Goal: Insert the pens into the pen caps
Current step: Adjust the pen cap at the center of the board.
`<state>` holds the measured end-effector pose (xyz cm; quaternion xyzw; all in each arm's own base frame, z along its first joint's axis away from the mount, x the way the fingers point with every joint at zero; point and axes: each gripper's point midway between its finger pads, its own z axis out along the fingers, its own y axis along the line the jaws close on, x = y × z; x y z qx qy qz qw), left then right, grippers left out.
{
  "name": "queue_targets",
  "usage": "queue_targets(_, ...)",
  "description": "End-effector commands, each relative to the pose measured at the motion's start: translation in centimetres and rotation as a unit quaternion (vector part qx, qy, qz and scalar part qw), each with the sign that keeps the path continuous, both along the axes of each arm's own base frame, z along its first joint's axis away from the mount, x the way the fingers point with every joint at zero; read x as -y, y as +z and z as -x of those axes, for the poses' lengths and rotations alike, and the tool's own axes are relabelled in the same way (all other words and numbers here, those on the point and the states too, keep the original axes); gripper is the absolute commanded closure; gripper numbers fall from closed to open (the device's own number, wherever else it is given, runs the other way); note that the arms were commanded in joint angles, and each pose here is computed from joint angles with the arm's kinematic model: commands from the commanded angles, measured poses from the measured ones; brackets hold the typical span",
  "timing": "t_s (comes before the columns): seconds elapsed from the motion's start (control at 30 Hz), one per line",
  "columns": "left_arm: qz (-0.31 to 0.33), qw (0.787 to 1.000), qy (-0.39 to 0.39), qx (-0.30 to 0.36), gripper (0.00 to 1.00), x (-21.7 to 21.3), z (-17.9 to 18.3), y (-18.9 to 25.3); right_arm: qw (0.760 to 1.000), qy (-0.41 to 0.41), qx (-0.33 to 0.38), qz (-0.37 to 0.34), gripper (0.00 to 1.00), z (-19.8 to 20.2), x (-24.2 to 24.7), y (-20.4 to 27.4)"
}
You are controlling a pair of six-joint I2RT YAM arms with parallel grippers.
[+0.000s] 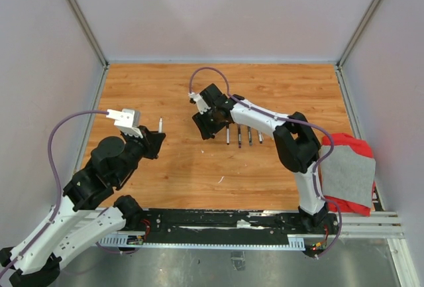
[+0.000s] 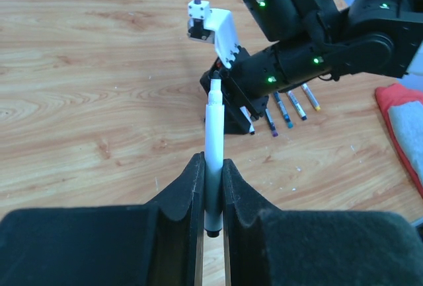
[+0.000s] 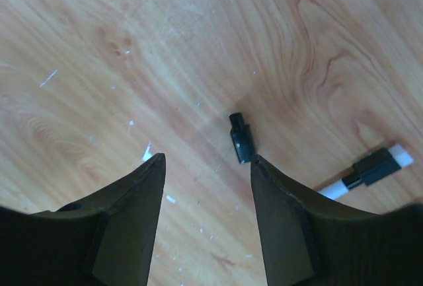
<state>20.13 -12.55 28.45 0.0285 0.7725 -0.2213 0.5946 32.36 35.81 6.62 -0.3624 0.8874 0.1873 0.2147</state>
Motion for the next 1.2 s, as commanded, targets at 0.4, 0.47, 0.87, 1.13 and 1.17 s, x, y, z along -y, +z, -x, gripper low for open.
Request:
queue_targets(0.4,-0.022,1.0,0.0,-0.008,0.99,0.1,-0.4,-1.4,0.995,0.062,-0.037,0.067,0.55,-1.3,1.4,-4.0)
queue_targets(0.47,-0.024,1.0,-0.003,-0.011,0.99,0.3,-0.5,-1.6,0.995,0.061,-0.037,0.074,0.58,-1.4,1.6,-4.2)
queue_targets(0.87,-0.026,1.0,0.002,-0.014,0.99,0.2,-0.6,-1.8,0.993,0.061,-0.038,0.09,0.74,-1.5,1.9,-5.0)
queue_targets(1.13,-0.022,1.0,0.008,-0.008,0.99,-0.2,-0.5,-1.5,0.995,0.1,0.003,0.018,0.95,-0.5,0.8,-1.3)
queue_targets(1.17,-0.021,1.0,0.009,-0.008,1.0,-0.2,-0.5,-1.5,0.994,0.103,0.018,0.008,0.95,-0.3,0.9,-0.3)
